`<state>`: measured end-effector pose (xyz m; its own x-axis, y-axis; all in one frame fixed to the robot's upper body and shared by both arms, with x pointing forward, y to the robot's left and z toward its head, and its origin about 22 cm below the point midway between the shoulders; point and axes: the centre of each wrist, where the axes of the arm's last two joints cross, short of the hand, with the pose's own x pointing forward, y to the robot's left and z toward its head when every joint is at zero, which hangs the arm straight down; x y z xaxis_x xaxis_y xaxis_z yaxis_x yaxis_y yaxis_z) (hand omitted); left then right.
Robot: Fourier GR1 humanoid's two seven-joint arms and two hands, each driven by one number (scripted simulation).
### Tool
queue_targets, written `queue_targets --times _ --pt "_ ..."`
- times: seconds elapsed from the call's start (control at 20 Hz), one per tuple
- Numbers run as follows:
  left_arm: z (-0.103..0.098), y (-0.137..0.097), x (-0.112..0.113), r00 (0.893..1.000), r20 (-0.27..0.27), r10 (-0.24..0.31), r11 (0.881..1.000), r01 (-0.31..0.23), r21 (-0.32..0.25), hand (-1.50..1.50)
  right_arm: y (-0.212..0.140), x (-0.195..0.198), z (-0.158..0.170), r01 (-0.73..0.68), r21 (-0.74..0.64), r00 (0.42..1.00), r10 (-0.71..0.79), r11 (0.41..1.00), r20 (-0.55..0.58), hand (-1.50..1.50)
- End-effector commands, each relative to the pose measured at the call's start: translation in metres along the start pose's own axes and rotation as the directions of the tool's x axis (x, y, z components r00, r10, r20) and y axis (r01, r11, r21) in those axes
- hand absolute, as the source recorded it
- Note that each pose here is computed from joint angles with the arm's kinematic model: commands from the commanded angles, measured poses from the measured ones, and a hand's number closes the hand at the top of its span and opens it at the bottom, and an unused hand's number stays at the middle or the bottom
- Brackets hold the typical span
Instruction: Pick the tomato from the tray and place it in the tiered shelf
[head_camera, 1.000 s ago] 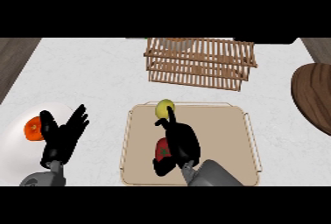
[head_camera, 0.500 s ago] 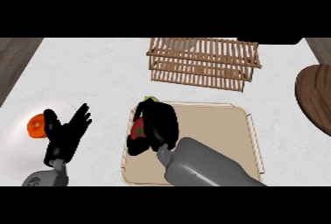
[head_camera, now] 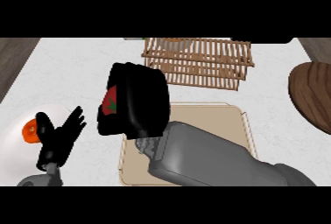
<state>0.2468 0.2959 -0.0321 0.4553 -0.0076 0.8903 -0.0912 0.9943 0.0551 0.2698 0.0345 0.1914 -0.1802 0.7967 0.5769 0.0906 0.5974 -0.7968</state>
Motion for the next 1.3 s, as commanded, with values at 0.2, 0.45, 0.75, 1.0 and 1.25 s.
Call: queue_targets --times 0.2,0.45,0.75,1.0,1.25 --pt "0.002 0.0 0.0 1.0 0.007 0.023 1.0 -0.023 -0.004 0.0 -0.089 0.045 -0.022 -0.033 -0.164 0.987 0.006 0.986 -0.163 1.5" --pt "-0.001 -0.009 -0.008 1.0 0.013 -0.005 1.0 0.005 -0.002 0.0 -0.134 0.03 -0.046 0.012 -0.222 0.979 -0.056 0.975 -0.194 1.5" --pt "0.009 0.002 0.01 1.0 0.028 -0.011 1.0 0.011 -0.016 0.0 -0.167 0.016 -0.082 0.022 -0.273 0.973 -0.084 0.962 -0.217 1.5" --pt "-0.002 -0.007 0.022 1.0 0.024 -0.009 1.0 0.01 -0.016 0.0 -0.201 0.003 -0.107 -0.009 -0.252 0.971 -0.052 0.968 -0.234 1.5" --pt "-0.009 -0.006 0.02 1.0 0.019 -0.003 1.0 0.003 -0.03 0.0 -0.191 0.0 -0.129 -0.035 -0.195 0.97 -0.014 0.98 -0.242 1.5"
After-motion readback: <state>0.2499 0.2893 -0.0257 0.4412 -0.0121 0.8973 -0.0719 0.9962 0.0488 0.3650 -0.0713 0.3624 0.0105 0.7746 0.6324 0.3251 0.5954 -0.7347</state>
